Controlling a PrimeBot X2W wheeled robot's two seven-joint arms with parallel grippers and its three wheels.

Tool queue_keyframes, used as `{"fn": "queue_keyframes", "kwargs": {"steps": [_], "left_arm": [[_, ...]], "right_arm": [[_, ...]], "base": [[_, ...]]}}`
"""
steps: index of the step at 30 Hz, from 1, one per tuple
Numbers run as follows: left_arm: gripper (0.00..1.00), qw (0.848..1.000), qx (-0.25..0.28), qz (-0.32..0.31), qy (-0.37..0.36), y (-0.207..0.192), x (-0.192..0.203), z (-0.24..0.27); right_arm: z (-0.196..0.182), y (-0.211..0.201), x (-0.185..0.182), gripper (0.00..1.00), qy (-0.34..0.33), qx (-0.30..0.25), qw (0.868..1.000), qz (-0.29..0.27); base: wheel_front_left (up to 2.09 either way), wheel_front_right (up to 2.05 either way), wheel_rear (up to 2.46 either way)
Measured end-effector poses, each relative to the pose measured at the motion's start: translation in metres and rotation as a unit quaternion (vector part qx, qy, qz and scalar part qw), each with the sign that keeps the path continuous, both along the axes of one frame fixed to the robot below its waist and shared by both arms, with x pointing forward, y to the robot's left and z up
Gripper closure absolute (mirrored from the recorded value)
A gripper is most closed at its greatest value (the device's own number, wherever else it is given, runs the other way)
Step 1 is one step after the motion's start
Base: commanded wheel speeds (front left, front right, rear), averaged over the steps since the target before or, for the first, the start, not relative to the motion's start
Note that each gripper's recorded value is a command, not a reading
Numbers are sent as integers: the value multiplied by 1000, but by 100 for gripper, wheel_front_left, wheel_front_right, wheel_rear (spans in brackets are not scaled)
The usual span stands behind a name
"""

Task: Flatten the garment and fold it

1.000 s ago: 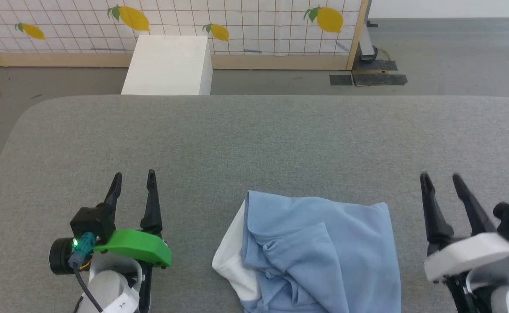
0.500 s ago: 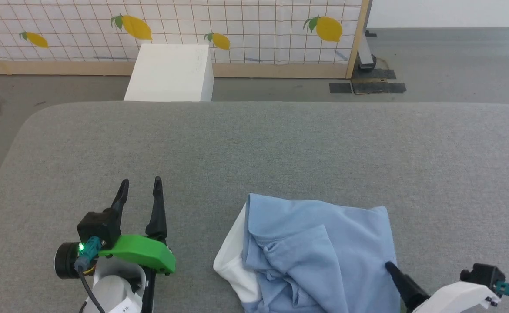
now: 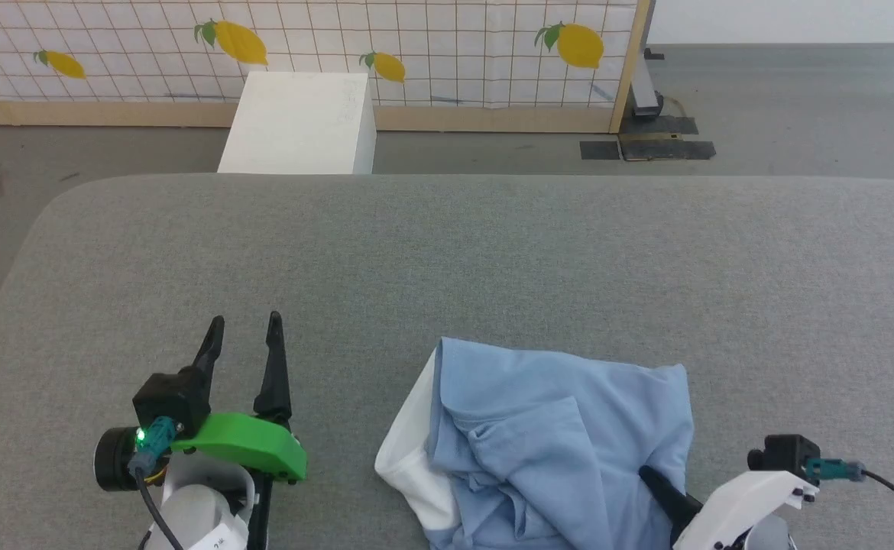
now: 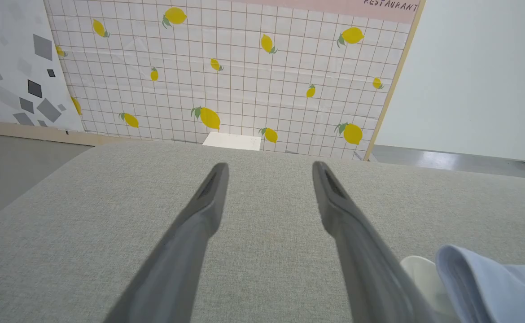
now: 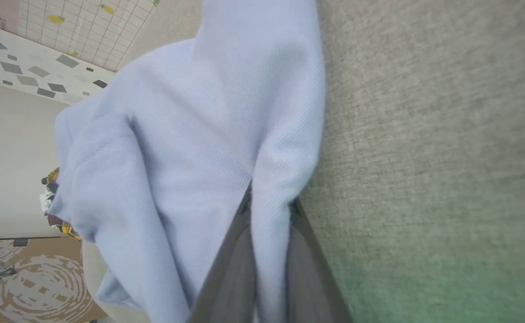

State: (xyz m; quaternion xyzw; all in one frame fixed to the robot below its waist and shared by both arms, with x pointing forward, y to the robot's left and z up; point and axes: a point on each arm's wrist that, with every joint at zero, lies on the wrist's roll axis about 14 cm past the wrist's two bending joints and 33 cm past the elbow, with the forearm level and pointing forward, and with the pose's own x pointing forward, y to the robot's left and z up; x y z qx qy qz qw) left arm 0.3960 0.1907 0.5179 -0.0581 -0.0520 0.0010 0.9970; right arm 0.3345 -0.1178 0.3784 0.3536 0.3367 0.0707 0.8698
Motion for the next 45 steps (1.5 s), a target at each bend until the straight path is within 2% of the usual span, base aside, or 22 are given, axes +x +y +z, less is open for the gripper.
{"fn": "queue_keyframes", "kwargs": {"steps": [5, 8, 10, 13, 16, 18, 26, 30, 40, 43, 45], "left_arm": [[0, 1000, -1, -2, 1, -1, 2, -1], [0, 1000, -2, -5, 0, -4, 5, -1], [0, 1000, -2, -9, 0, -7, 8, -1], [0, 1000, -3, -15, 0, -14, 13, -1], [0, 1000, -5, -25, -1, -21, 19, -1], [0, 999, -6, -33, -1, -27, 24, -2], [0, 997, -8, -81, -8, -65, 51, -2], [0, 994, -8, -110, -8, -89, 67, -6], [0, 987, -4, -163, 3, -128, 110, -33], [0, 984, 0, -176, 12, -137, 118, -46], [0, 983, 2, -181, 19, -140, 122, -55]], "right_arm": [[16, 1, 9, 100, -34, -65, 996, 42], [43, 7, 25, 100, -88, -134, 984, 84], [65, 12, 36, 100, -128, -189, 967, 112], [102, 17, 53, 100, -194, -292, 925, 150], [124, 8, 63, 100, -227, -368, 886, 169], [130, -6, 68, 100, -230, -407, 867, 171], [143, -111, 85, 100, -183, -528, 820, 125], [143, -172, 86, 100, -143, -571, 803, 90], [133, -304, 70, 100, -36, -641, 767, -1], [124, -327, 65, 100, -10, -661, 751, -7], [121, -339, 64, 100, 1, -666, 746, -19]], "base": [[0, 0, 0], [0, 0, 0], [0, 0, 0], [0, 0, 0], [0, 0, 0], [0, 0, 0], [0, 0, 0], [0, 0, 0], [0, 0, 0], [0, 0, 0], [0, 0, 0]]}}
